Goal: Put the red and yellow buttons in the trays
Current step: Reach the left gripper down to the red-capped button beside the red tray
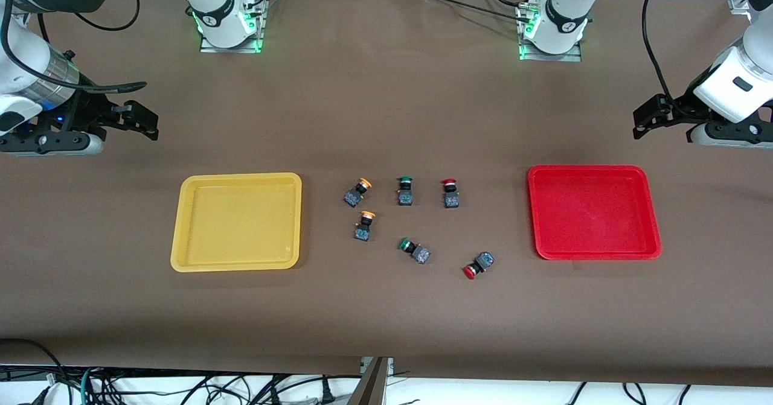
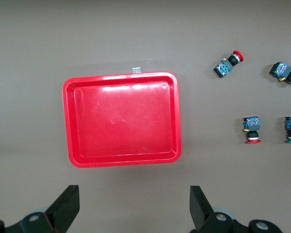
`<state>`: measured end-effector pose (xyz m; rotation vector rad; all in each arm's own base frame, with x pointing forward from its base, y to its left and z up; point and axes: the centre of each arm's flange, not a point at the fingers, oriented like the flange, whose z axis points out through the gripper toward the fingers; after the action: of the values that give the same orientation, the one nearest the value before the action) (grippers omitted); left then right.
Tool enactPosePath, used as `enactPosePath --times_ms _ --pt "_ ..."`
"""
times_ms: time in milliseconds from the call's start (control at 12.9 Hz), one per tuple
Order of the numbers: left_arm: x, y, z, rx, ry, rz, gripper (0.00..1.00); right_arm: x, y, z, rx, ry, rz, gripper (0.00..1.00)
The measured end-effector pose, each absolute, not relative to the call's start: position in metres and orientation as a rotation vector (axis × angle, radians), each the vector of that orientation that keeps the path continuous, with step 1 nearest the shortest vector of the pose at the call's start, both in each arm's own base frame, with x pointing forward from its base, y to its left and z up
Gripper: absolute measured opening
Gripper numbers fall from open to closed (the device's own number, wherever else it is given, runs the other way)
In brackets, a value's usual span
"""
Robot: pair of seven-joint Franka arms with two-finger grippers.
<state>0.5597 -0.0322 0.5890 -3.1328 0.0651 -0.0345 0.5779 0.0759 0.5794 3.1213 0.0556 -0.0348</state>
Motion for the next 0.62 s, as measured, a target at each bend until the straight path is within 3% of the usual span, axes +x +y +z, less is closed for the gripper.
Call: enactPosePath --times_ms 622 --pt "0.5597 -0.0325 0.5869 -3.133 0.066 -0.020 1.00 0.5779 0.0759 0.5794 3.121 0.056 -0.035 1.00"
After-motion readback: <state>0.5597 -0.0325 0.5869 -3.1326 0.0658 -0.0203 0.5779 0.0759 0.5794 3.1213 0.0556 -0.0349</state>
